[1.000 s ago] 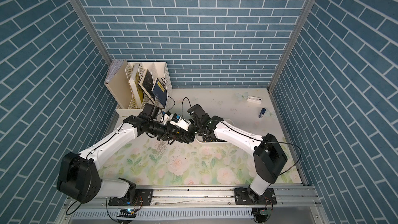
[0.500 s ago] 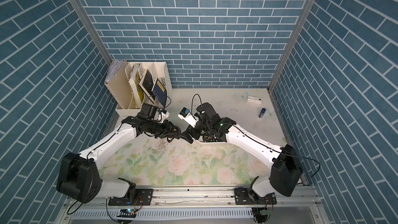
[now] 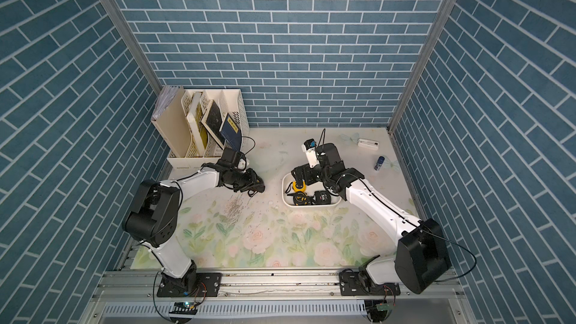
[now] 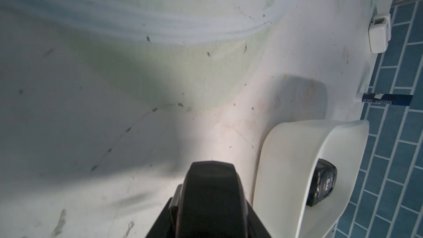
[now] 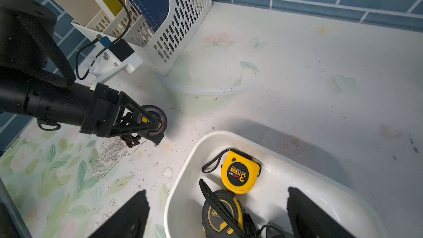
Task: Take the tape measure out of the storage box
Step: Place the tape measure at the center of the board.
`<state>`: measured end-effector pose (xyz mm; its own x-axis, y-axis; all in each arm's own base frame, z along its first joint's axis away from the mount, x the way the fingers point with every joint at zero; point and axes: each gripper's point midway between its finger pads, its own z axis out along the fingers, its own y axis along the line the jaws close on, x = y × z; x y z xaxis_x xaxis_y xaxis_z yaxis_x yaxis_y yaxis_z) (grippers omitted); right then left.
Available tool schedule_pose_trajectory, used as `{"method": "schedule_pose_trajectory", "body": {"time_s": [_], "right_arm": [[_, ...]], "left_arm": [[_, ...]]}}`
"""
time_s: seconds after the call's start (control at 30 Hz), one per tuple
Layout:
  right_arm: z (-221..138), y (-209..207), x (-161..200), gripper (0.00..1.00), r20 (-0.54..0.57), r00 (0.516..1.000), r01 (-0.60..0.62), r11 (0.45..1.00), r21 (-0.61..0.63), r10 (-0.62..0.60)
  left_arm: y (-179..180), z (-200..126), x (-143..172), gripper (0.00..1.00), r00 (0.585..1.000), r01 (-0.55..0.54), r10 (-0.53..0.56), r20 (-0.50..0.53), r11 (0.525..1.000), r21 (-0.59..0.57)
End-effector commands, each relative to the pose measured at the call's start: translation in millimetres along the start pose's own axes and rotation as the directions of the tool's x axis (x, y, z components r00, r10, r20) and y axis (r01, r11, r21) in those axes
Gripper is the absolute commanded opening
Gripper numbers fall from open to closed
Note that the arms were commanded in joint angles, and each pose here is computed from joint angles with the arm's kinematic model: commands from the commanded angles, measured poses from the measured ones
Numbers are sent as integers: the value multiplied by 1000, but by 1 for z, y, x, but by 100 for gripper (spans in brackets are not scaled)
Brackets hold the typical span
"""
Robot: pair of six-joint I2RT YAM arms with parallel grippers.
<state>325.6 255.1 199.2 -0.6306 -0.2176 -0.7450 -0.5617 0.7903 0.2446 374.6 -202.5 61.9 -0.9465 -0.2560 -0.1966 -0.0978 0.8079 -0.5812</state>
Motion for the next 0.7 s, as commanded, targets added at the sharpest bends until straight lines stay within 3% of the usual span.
{"method": "schedule_pose_trajectory", "body": {"time_s": [0.0, 0.17, 0.4, 0.67], "right_arm": [[12, -12, 14, 91, -80, 991, -106, 992, 66, 111], [24, -30, 42, 91, -216, 957, -156, 972, 178, 193], [27, -56, 64, 91, -290, 911, -198, 928, 315, 293], [45, -68, 70, 84, -335, 884, -195, 908, 372, 327]], "left_arm": [[-13, 4, -27, 0, 996, -61, 58, 68, 998, 31], [-1, 22, -27, 0, 998, -55, 54, 40, 998, 11], [16, 34, -24, 3, 998, -56, 56, 27, 998, -32], [35, 39, -17, 33, 1000, -29, 30, 5, 995, -91]]}}
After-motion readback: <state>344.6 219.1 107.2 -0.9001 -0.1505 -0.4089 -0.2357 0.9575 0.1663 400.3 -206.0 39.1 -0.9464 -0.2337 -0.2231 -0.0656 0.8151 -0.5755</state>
